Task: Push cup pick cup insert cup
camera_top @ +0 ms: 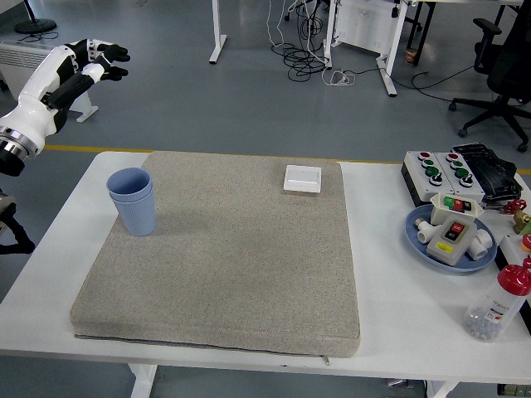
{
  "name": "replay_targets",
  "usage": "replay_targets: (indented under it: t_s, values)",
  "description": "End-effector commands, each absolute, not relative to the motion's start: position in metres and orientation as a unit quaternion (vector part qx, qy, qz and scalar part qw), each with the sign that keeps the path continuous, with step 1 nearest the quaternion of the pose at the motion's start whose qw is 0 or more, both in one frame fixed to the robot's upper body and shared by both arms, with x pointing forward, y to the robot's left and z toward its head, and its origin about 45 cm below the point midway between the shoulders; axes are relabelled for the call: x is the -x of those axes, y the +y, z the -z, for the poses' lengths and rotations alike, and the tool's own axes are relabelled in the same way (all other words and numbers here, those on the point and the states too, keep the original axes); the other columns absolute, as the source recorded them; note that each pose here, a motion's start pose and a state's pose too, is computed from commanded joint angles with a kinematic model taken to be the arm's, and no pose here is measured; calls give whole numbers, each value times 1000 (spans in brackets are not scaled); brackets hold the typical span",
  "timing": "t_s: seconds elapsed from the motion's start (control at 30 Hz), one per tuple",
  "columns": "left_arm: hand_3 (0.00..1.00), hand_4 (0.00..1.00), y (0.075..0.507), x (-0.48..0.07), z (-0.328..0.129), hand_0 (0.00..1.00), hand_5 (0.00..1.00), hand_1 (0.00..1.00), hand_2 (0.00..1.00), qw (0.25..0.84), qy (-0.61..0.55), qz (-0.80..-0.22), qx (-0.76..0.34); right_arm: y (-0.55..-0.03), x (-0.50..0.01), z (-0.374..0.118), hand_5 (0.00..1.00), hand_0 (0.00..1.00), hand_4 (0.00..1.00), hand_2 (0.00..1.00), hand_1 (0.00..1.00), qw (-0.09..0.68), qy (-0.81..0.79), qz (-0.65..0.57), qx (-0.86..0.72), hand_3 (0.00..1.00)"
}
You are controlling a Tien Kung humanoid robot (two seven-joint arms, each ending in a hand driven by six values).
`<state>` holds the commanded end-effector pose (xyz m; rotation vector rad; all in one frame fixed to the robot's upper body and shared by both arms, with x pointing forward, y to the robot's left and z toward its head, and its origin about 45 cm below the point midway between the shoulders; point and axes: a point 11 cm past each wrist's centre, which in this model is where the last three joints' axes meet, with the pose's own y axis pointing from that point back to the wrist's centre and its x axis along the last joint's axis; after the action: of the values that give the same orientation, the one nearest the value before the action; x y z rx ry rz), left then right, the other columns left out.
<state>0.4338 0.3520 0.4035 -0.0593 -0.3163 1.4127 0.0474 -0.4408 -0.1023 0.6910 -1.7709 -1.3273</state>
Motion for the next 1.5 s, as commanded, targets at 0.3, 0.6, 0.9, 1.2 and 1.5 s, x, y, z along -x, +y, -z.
replay_targets:
  t_s: [0.3, 0.6, 0.9, 1.2, 1.5]
  values:
    - [597, 593, 423, -381, -327, 482, 998, 587, 616, 682, 54, -703, 193, -440, -46, 103, 468, 724, 125, 648, 644, 397, -701, 527, -272, 577]
    - [656, 596, 449, -336, -250, 636, 998, 671, 705, 605, 201, -707, 307, -435, -38, 106, 468, 723, 125, 648, 645, 397, -698, 533, -268, 577]
    - [834, 602, 422, -320, -189, 868, 998, 860, 910, 600, 325, -662, 310, -434, -37, 106, 467, 724, 124, 647, 645, 399, -696, 534, -268, 577]
    - [852, 574, 416, -326, -170, 873, 998, 867, 923, 578, 371, -644, 337, -435, -38, 106, 469, 723, 123, 647, 645, 397, -697, 533, -269, 577]
    - [857, 569, 416, -332, -177, 877, 998, 872, 932, 585, 343, -654, 335, -436, -41, 105, 469, 725, 124, 647, 645, 394, -699, 532, -270, 577]
